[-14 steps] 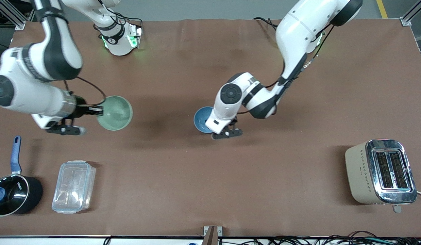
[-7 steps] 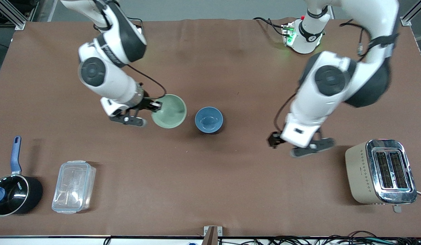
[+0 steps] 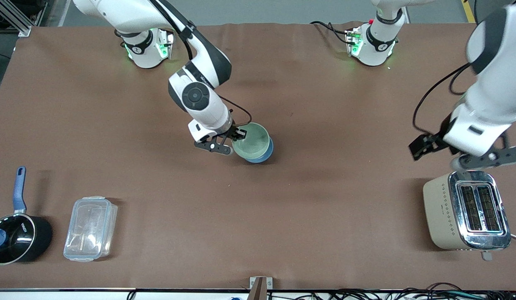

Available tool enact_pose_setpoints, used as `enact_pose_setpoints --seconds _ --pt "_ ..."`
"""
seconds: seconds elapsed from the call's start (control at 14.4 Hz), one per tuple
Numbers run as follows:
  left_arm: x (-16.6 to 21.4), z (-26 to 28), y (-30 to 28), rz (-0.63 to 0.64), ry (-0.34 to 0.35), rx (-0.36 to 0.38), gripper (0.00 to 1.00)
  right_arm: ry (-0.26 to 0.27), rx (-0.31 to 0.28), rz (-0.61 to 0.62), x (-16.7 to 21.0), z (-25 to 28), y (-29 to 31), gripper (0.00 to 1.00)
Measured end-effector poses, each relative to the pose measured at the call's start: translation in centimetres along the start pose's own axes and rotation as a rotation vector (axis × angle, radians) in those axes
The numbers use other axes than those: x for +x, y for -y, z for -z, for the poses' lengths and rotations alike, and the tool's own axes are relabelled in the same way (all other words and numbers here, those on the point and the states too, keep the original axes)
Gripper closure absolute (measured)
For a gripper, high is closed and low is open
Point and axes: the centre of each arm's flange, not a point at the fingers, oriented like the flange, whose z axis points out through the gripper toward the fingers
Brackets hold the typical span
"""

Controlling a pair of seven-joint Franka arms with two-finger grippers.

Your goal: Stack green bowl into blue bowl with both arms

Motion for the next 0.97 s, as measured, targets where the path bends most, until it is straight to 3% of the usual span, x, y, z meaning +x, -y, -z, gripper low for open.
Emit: enact_pose_setpoints --seconds 0.14,0.42,0.97 --pt "-1.0 2.4 2.9 -0.044 0.013 -0.041 0.0 -0.013 -0.015 0.0 -0.4 -1.8 0.4 0.94" --pt "-3.7 4.7 6.4 -0.073 0.091 -0.023 0.0 -0.003 -0.033 0.013 -2.2 -4.2 1.4 0.94" --pt "-8.5 5.6 7.6 -0.077 0.121 -0.034 0.0 -0.02 -0.052 0.012 -1.4 -4.8 0.8 0.95"
